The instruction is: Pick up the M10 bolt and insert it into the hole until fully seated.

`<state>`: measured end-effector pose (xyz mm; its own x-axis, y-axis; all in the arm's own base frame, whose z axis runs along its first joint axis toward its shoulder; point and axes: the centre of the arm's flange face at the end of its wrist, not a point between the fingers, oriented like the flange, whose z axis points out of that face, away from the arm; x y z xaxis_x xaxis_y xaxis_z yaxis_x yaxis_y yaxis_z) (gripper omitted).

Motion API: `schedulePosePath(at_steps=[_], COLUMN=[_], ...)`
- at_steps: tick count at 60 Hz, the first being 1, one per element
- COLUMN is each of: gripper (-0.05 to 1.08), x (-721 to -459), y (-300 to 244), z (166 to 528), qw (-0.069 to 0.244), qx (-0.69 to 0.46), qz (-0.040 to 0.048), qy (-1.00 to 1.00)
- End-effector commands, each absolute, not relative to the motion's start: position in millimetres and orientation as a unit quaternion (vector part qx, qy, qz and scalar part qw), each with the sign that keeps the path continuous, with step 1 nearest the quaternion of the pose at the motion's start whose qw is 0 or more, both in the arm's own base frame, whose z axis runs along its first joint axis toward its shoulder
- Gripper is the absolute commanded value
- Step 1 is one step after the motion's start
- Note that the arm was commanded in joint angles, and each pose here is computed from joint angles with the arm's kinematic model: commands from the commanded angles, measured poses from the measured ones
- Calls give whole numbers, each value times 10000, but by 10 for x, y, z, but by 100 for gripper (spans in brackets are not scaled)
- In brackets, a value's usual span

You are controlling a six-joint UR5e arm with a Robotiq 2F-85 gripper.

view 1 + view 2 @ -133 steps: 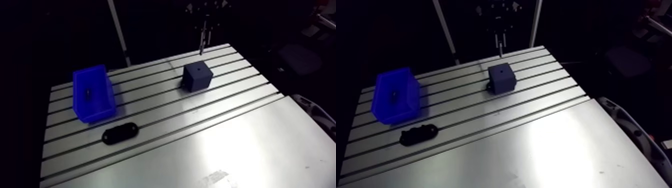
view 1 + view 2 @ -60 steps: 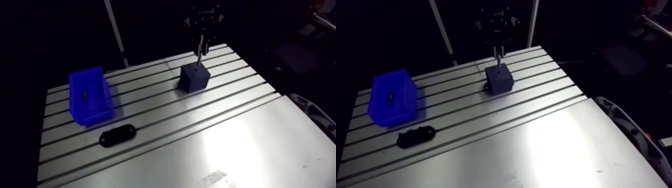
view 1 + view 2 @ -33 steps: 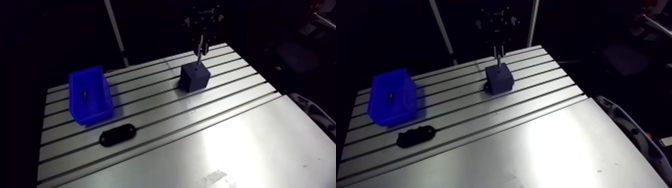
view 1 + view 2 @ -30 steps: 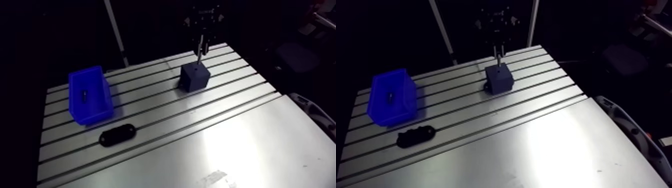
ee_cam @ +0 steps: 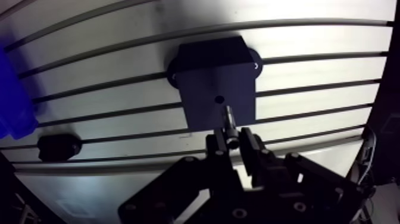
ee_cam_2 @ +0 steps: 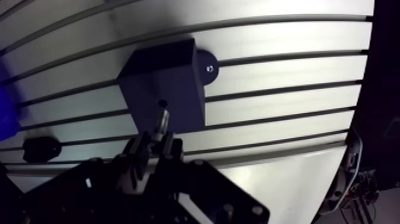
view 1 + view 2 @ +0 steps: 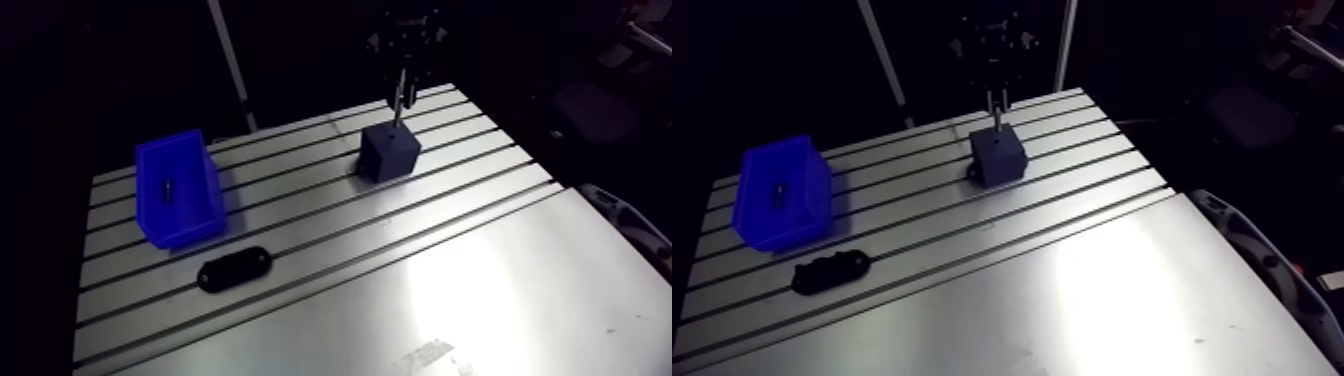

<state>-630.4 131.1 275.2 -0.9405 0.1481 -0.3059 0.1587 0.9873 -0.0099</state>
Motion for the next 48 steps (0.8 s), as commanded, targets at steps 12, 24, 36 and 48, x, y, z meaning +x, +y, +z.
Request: schedulePosePath(at_steps=[12, 24, 36, 48], gripper=[108, 108, 108, 108], x=[-6319, -6320, -6319, -6301], y=[1316, 1316, 1314, 1296], z=[2709, 2674, 2669, 2644], qw=[1552, 1578, 1576, 1606], qx=[774, 773, 781, 772], qz=[-192, -200, -205, -215], qy=[9847, 9842, 9842, 9837])
